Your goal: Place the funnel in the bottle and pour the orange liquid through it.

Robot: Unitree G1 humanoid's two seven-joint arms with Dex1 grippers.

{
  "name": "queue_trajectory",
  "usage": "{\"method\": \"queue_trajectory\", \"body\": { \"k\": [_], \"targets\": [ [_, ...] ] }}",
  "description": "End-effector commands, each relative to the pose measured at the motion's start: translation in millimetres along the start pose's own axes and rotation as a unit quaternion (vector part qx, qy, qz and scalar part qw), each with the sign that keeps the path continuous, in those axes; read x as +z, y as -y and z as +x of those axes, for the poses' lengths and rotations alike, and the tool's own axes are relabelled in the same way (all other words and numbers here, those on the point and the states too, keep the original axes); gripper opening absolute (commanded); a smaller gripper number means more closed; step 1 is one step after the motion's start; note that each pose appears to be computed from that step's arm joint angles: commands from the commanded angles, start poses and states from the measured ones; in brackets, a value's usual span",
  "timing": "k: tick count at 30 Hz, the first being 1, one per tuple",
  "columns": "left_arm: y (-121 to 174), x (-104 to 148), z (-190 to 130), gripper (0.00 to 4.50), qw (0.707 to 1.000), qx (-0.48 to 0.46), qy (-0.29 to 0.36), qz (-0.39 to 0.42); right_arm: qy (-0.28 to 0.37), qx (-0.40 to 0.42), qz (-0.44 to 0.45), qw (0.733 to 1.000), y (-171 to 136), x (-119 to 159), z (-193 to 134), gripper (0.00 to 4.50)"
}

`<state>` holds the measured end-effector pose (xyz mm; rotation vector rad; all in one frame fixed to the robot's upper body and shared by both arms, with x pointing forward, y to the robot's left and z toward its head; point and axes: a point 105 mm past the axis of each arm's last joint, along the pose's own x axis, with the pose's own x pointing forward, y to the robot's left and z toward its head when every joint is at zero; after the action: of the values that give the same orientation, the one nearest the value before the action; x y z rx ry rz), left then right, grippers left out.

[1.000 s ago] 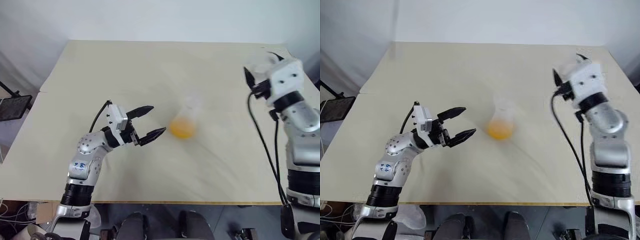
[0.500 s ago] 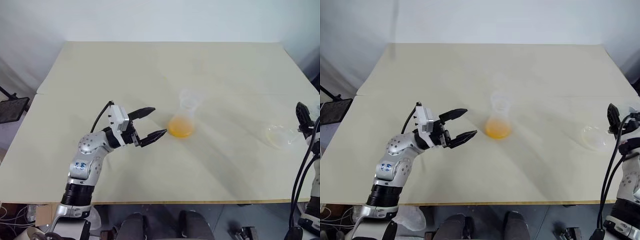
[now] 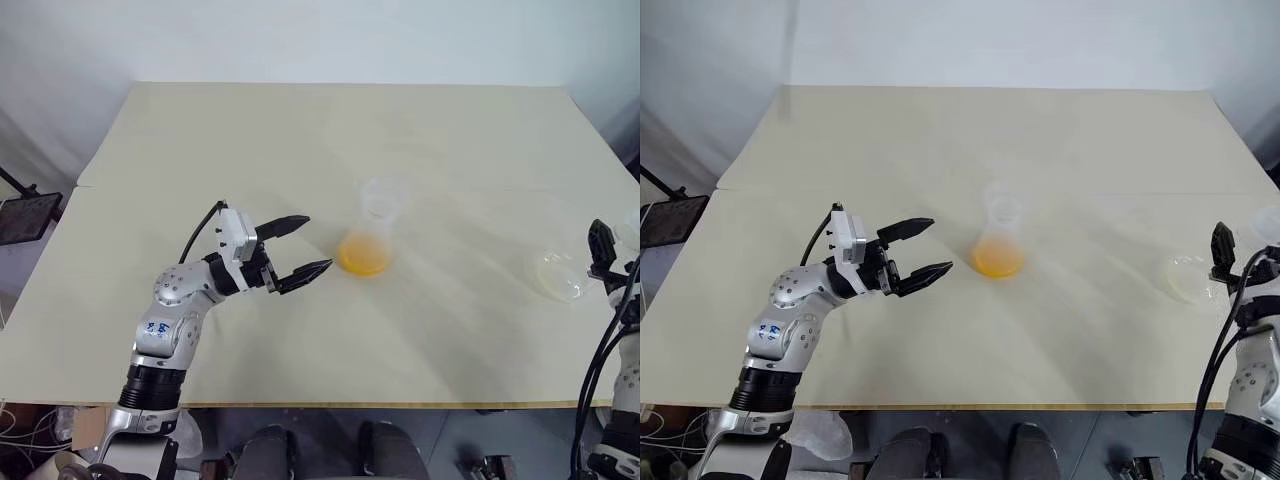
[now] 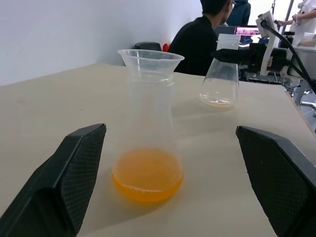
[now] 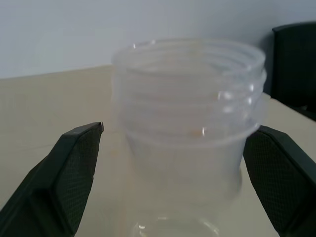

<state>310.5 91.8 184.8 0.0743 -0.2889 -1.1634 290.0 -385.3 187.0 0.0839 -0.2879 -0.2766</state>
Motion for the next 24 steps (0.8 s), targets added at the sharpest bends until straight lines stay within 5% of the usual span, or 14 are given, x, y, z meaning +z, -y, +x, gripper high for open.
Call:
{"method": "queue_trajectory", "body": {
  "k": [1, 11, 15, 19, 24],
  "targets": [
    [0, 13, -2, 4.50, 1.000, -0.003, 0.012, 0.019, 0.070, -0.023, -0.024, 0.997, 9, 45, -4, 4.47],
    [-4, 11, -7, 4.50, 1.000, 0.004, -0.005, 0.015, 0.183, 0.082, -0.031, 0.979, -25, 93, -11, 4.47],
    [-7, 12, -17, 4.50, 1.000, 0.015, -0.015, 0.021, 0.218, 0.196, -0.072, 0.953, -80, 126, 3, 4.47],
    [-7, 10, -30, 4.50, 0.999, 0.016, -0.032, 0.019, 0.161, 0.368, -0.139, 0.905, -142, 102, -8, 4.47],
    [-6, 5, -53, 4.50, 0.998, 0.018, -0.059, 0.021, 0.083, 0.497, -0.166, 0.848, -166, 55, -42, 4.47]
  ]
}}
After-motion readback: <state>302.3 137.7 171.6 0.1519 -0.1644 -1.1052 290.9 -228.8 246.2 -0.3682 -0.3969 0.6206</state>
